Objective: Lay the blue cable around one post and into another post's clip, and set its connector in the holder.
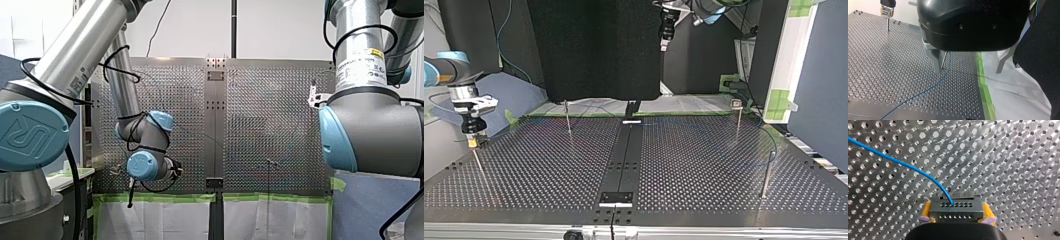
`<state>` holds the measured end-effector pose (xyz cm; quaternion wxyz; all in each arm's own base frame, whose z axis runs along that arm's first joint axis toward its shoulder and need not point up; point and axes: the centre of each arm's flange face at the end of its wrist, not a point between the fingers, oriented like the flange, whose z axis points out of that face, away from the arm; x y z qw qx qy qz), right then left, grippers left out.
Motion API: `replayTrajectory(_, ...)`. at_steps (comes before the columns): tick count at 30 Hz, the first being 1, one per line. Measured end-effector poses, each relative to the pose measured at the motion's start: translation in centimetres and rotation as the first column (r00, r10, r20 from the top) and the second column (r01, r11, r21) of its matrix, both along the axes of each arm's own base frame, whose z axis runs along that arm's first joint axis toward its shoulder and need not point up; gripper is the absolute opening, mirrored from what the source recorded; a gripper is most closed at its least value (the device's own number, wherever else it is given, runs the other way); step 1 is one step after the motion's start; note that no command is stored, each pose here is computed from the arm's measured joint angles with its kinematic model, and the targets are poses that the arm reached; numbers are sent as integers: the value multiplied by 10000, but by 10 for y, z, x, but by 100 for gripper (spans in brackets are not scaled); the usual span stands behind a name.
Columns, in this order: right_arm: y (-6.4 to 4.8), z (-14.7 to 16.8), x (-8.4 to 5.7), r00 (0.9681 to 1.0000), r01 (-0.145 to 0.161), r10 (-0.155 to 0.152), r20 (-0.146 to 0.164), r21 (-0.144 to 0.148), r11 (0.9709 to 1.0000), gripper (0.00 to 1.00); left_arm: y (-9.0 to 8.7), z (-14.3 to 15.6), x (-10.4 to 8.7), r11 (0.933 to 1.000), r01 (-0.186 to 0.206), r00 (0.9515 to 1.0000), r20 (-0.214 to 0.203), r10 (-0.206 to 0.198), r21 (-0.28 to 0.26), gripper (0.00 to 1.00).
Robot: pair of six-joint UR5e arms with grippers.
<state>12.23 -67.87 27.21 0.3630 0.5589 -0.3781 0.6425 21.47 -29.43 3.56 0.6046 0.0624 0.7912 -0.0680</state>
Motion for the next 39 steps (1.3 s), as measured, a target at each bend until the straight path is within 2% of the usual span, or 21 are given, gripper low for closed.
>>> replayTrajectory(21, -3, 3, 0, 9999, -81, 82, 78, -117, 9999, 0, 0, 0, 0, 10000, 4, 10000, 0, -4, -2, 100)
replayTrajectory(39, -3, 3, -1, 9998, -63, 64, 167, -73, 10000, 0, 0, 0, 0, 10000, 35, 10000, -9, -35, 86, 100)
